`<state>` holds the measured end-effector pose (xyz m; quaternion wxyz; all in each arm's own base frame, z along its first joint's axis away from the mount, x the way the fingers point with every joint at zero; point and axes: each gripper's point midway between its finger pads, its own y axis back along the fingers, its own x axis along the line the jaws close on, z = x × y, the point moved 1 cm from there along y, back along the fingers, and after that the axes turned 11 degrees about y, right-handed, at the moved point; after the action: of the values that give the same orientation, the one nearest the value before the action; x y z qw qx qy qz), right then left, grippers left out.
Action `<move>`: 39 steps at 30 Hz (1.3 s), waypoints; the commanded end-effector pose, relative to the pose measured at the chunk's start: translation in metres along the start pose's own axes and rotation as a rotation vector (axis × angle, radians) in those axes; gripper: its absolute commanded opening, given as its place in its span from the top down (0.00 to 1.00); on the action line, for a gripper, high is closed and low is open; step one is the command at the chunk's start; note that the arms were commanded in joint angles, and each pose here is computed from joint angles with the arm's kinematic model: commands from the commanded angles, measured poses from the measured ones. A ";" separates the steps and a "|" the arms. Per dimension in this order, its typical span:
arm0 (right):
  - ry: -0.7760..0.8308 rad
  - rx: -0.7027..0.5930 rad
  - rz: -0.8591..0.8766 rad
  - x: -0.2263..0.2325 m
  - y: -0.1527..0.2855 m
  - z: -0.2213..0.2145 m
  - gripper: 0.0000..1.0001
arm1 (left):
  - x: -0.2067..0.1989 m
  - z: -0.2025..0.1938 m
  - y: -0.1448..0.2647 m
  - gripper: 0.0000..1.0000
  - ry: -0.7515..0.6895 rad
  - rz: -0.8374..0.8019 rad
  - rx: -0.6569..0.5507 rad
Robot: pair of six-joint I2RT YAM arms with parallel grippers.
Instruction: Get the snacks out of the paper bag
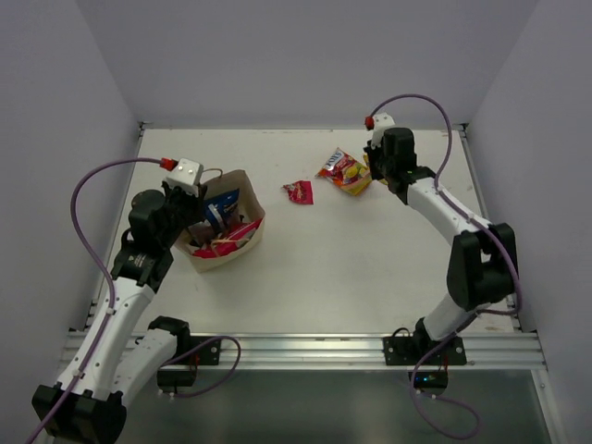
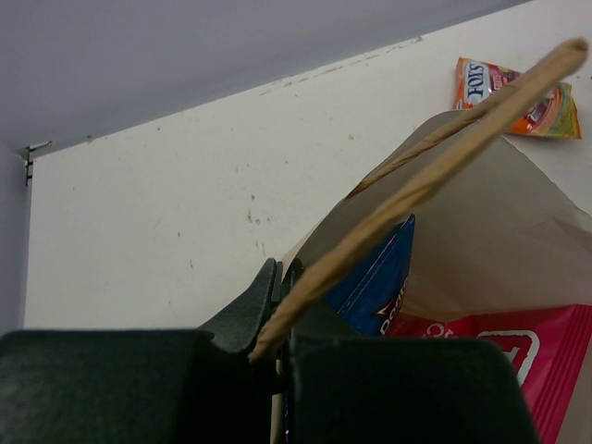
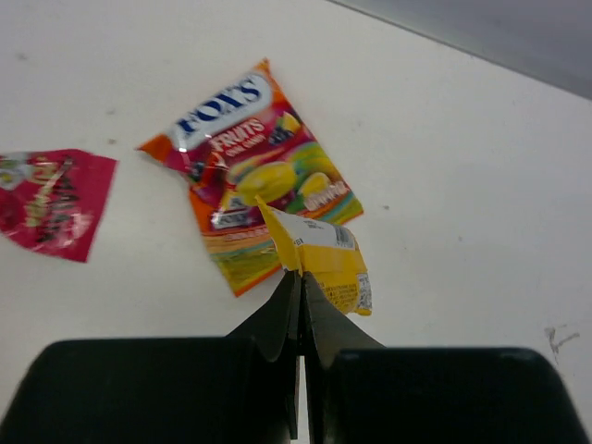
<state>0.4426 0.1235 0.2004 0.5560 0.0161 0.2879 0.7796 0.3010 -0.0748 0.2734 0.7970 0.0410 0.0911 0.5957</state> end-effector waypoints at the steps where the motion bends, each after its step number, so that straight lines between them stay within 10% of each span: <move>1: -0.054 -0.013 -0.174 -0.053 -0.024 0.016 1.00 | 0.004 0.008 0.004 1.00 0.014 0.031 -0.036; 8: 0.023 0.180 -0.346 -0.104 -0.088 -0.032 1.00 | 0.001 0.016 0.007 1.00 0.016 0.022 -0.049; 18: -0.013 0.334 -0.134 -0.053 -0.107 -0.080 0.92 | -0.004 0.021 0.009 1.00 -0.003 -0.004 -0.026; 25: -0.031 0.114 0.018 -0.021 -0.035 0.012 0.52 | -0.007 0.036 0.014 1.00 -0.022 -0.020 -0.028; 39: 0.400 -0.510 0.772 0.231 0.191 0.130 0.40 | -0.024 0.031 0.023 1.00 -0.077 -0.131 -0.018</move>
<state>0.2640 0.3201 0.3326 0.2219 -0.1408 0.1743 0.9490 0.2833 -0.0813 0.2854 0.8165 0.0695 0.0950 0.5653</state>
